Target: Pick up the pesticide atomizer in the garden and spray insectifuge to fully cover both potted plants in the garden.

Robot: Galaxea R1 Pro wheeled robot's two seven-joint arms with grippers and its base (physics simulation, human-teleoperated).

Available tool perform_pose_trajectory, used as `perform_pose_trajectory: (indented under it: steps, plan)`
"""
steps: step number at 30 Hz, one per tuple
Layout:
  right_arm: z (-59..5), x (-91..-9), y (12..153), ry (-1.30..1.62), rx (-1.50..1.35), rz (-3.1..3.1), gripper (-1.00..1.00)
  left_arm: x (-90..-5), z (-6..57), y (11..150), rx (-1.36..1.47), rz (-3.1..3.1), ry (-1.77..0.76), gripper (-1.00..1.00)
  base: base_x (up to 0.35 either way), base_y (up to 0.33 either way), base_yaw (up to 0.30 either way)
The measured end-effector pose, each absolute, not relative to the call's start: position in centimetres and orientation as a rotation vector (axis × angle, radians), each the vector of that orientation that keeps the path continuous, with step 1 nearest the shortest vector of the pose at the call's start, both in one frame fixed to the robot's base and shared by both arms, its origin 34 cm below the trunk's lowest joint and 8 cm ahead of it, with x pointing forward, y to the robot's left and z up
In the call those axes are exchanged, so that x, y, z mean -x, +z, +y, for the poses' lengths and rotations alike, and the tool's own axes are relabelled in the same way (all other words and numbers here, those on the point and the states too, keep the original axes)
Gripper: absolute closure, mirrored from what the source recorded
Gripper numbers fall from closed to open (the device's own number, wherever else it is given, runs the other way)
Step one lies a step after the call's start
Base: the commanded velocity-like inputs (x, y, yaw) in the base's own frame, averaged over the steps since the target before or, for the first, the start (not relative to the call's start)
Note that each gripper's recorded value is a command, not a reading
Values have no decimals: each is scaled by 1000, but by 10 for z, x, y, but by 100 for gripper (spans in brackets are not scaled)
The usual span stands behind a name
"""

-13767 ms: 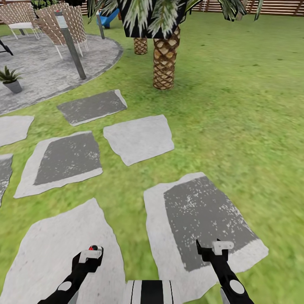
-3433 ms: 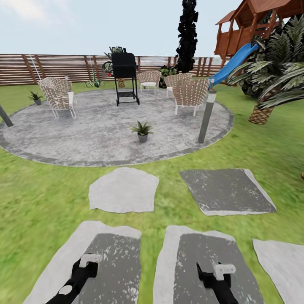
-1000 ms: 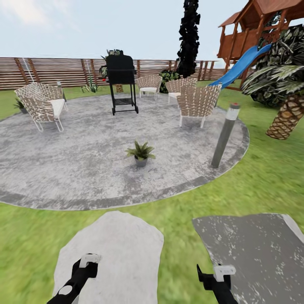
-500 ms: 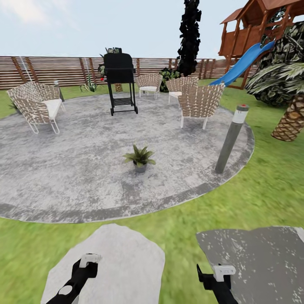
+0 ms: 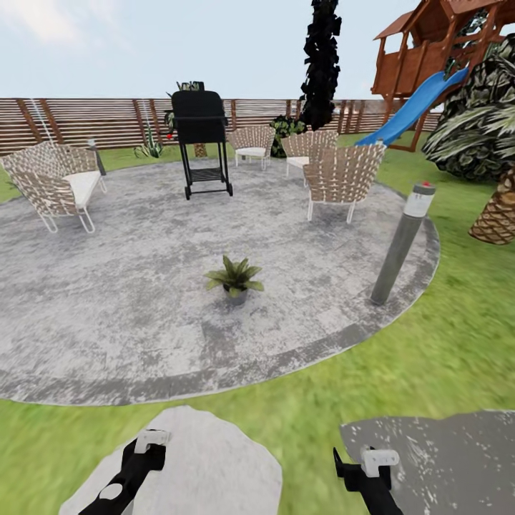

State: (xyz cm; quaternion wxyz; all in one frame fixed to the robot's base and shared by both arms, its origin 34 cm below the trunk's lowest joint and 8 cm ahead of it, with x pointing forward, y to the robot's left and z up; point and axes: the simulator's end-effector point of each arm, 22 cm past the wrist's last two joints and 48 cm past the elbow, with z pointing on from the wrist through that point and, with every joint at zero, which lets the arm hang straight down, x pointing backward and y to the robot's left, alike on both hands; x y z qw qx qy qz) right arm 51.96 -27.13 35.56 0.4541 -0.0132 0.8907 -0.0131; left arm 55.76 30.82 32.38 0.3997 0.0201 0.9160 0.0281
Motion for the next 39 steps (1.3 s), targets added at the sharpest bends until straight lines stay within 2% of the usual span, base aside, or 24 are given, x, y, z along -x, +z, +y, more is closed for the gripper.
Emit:
perform_pose_trajectory:
  steps: [39]
  plan:
    - [-271,-520,356,-32,32,2198,-100,-558,308,324,-53,2317,69,100,339,0,0]
